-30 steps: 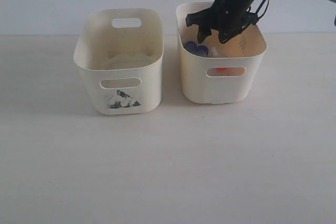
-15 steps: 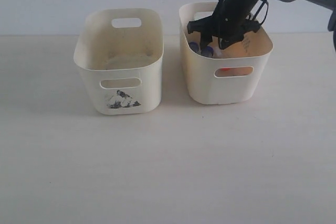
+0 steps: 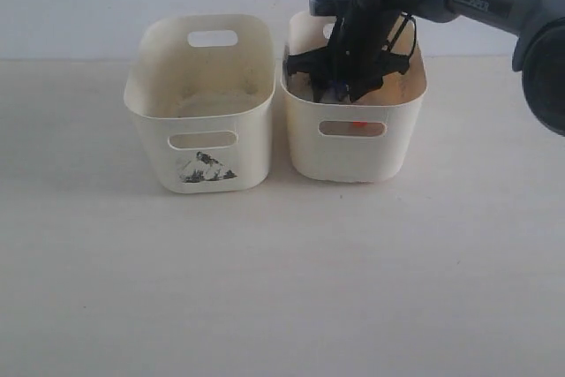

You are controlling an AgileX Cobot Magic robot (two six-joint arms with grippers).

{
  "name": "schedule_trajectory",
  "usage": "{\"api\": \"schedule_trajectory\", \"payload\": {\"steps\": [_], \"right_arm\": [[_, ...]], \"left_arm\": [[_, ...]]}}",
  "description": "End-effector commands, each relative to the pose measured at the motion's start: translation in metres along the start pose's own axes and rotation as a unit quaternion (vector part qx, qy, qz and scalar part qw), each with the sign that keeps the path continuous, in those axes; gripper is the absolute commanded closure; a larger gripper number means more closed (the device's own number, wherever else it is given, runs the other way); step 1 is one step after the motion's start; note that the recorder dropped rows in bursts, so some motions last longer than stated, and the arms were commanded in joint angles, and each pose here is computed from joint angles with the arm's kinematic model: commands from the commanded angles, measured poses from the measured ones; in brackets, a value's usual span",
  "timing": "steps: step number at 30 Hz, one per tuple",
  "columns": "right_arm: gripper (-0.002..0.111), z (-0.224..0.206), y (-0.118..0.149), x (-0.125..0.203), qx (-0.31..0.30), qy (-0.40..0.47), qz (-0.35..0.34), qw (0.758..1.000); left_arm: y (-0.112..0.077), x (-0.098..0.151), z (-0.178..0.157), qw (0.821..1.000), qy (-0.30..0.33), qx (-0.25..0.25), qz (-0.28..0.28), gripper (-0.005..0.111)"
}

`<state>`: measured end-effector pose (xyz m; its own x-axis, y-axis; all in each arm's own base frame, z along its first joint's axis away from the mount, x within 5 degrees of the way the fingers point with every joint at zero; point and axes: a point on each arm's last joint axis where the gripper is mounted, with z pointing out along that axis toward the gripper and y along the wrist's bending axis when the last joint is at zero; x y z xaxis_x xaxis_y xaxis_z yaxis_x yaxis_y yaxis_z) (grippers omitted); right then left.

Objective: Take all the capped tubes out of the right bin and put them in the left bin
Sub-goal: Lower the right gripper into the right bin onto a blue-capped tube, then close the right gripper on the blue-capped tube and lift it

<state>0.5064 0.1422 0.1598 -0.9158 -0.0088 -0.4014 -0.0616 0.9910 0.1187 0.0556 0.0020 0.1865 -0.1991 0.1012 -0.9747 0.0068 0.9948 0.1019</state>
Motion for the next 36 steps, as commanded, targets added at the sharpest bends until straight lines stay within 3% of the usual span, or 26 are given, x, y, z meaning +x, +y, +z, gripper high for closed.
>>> {"api": "schedule_trajectory", "payload": {"steps": [1,8,11,14,19,29,32,36], "right_arm": [[0.051,0.017,-0.004,0.008,0.014,0.026,0.016,0.999],[0.055,0.029,-0.008,0.014,0.031,0.044,0.015,0.998],[0.075,0.031,-0.008,0.015,0.034,0.048,0.015,0.998],[0.108,0.028,-0.008,0.015,0.034,0.049,0.015,0.998],[0.108,-0.003,-0.004,0.001,0.025,0.013,0.019,0.999],[0.108,-0.126,0.003,-0.029,0.007,-0.115,0.006,0.993],[0.108,-0.153,0.013,-0.031,-0.024,-0.142,0.005,0.99],[0.108,-0.167,0.037,-0.027,-0.113,-0.141,0.014,0.983]], "left_arm": [[0.0,-0.003,-0.001,1.0,-0.01,0.0,-0.009,0.102],[0.0,-0.003,-0.001,1.0,-0.01,0.0,-0.009,0.102],[0.0,-0.003,-0.001,1.0,-0.01,0.0,-0.009,0.102],[0.0,-0.003,-0.001,1.0,-0.01,0.0,-0.009,0.102],[0.0,-0.003,-0.001,1.0,-0.01,0.0,-0.009,0.102],[0.0,-0.003,-0.001,1.0,-0.01,0.0,-0.009,0.102],[0.0,-0.003,-0.001,1.0,-0.01,0.0,-0.009,0.102],[0.0,-0.003,-0.001,1.0,-0.01,0.0,-0.009,0.102]]}}
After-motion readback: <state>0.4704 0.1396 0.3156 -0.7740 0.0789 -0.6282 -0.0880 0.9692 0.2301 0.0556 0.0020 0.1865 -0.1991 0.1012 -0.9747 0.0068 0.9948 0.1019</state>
